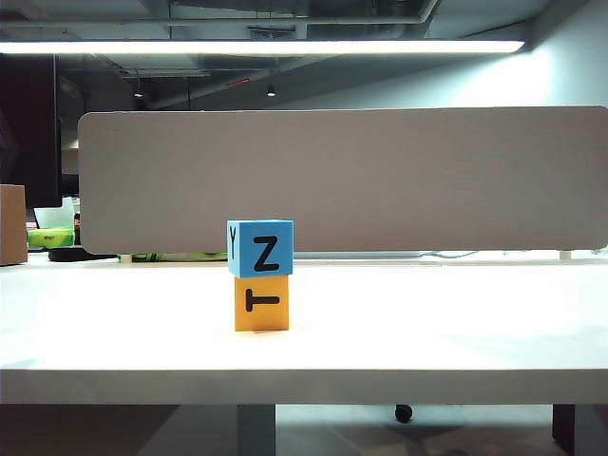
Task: Stack the letter block on the right onto the letter block on the left.
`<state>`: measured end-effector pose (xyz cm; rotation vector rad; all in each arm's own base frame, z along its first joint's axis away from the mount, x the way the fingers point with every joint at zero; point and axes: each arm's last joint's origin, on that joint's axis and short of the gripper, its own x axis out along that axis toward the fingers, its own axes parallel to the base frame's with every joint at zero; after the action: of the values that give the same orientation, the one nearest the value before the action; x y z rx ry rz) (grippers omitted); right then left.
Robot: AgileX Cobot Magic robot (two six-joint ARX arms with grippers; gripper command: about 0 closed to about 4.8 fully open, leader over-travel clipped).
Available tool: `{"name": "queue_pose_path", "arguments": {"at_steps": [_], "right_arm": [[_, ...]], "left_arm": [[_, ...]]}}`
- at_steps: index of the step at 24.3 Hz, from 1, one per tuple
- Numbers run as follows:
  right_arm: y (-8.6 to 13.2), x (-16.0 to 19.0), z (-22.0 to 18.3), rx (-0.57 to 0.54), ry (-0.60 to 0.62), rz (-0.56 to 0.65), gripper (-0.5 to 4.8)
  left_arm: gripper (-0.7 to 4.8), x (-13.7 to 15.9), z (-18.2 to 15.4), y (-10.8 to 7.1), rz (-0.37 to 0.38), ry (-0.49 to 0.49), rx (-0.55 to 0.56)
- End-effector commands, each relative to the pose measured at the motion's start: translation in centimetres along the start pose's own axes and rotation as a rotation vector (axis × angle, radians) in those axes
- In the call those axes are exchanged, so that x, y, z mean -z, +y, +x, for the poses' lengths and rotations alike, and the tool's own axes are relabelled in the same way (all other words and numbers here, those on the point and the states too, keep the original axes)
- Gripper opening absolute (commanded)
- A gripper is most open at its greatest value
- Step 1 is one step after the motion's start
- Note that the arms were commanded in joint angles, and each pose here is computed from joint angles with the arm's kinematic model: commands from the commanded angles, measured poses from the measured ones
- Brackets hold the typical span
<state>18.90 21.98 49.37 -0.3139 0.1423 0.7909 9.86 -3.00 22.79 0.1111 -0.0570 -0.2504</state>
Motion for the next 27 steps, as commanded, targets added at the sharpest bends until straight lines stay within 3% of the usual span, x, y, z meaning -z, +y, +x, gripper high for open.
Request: {"name": "queue_pose_path", "arguments": {"at_steps": [1, 8, 12, 16, 23, 27], "right_arm": [[0.2, 2.2, -2.4, 0.008, -0.022, -0.003, -0.09], [0.8, 9.1, -9.3, 0.107, -0.22, 0.073, -0.08], [0.8, 12.1, -9.7, 0.169, -0.139, 0.073, 0.22], [1.1, 13.1, -9.2, 0.148, -0.028, 0.057, 0.22], [1.3, 13.6, -9.2, 0.119, 0.024, 0.049, 0.22], [1.2, 13.7, -9.2, 0.129, 0.028, 0.049, 0.22]], "left_arm": [[-0.06, 0.4, 0.1, 0.0, 0.0, 0.001, -0.006], [-0.05, 2.5, 0.3, -0.3, 0.004, 0.06, -0.002], [-0.05, 2.5, 0.3, -0.3, 0.004, 0.066, 0.001], [-0.05, 2.5, 0.3, -0.3, 0.004, 0.066, 0.003], [-0.05, 2.3, -0.5, -0.2, 0.002, 0.024, -0.003], [-0.05, 2.3, -1.4, 1.2, 0.073, 0.037, -0.358]]}}
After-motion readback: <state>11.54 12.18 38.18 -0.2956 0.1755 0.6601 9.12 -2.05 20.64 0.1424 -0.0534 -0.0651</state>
